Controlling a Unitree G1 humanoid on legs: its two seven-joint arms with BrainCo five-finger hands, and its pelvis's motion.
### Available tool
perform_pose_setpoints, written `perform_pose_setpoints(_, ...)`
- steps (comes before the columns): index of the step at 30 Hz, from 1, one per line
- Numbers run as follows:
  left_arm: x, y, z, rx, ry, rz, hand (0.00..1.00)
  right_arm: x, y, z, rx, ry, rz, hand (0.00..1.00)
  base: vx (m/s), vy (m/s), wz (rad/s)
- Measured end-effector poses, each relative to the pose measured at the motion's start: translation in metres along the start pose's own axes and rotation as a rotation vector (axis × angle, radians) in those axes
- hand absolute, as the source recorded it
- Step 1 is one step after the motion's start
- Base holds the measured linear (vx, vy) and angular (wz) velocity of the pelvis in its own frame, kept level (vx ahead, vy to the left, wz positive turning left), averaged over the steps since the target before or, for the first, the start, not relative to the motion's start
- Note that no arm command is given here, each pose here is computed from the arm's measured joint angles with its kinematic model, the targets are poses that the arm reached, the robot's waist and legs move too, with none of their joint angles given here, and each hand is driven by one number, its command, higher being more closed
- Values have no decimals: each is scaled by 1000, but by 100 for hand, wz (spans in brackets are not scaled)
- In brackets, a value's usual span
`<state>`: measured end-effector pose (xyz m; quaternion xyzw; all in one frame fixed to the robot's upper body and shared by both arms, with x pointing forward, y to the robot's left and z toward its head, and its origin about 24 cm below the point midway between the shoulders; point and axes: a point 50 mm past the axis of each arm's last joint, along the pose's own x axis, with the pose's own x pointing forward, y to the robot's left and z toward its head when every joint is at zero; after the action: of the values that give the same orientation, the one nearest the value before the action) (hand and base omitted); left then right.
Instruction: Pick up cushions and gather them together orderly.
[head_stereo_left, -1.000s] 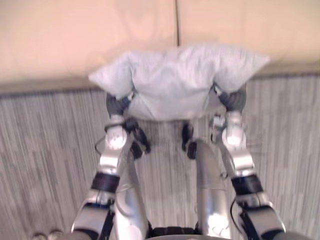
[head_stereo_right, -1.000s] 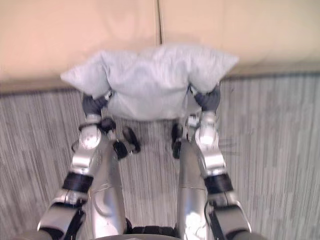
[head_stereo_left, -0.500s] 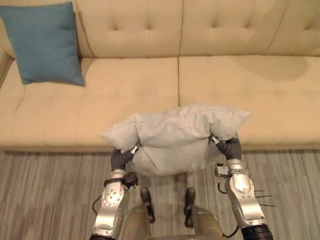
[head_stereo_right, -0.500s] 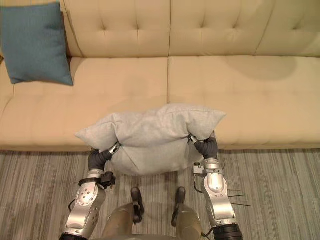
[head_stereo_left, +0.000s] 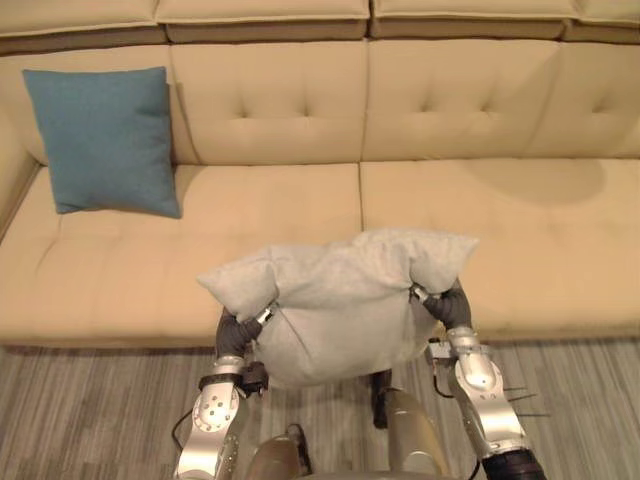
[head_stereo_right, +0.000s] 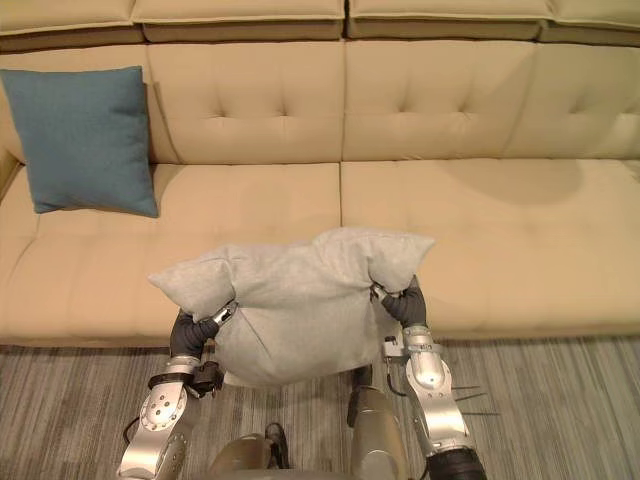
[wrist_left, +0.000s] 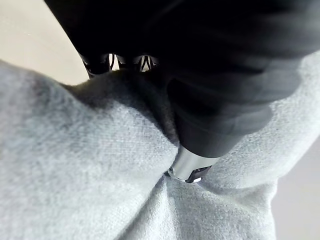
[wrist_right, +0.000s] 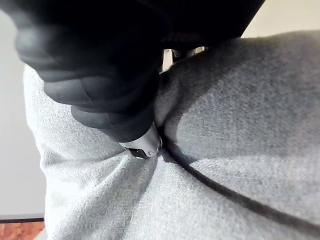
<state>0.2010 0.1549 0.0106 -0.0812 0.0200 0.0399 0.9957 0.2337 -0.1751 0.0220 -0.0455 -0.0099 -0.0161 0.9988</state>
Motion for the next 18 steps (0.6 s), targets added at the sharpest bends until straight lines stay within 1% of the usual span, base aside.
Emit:
perform_pose_setpoints(4,9,-5,2,-3,-13,-32,100,1,-6,4,-5,-12,-11,100,459,-175,-2)
perform_pose_setpoints(8,11,-9,-1,-13,-4,-51,100,4,-10,28,1,-116,-29,100,313,-40,-15)
perform_pose_setpoints(12,17,-13,6,4,-35,-68,100,9,-12,35,1,-148,-47,100,201,158,-33)
perform_pose_setpoints(15,27,-13,15,30,-73,-84,100,10,-9,34,37,-144,-72,100,132,205,1)
perform_pose_setpoints(18,32,-10,21,35,-98,-51,100,21,-1,41,54,-171,-66,100,59,152,-16)
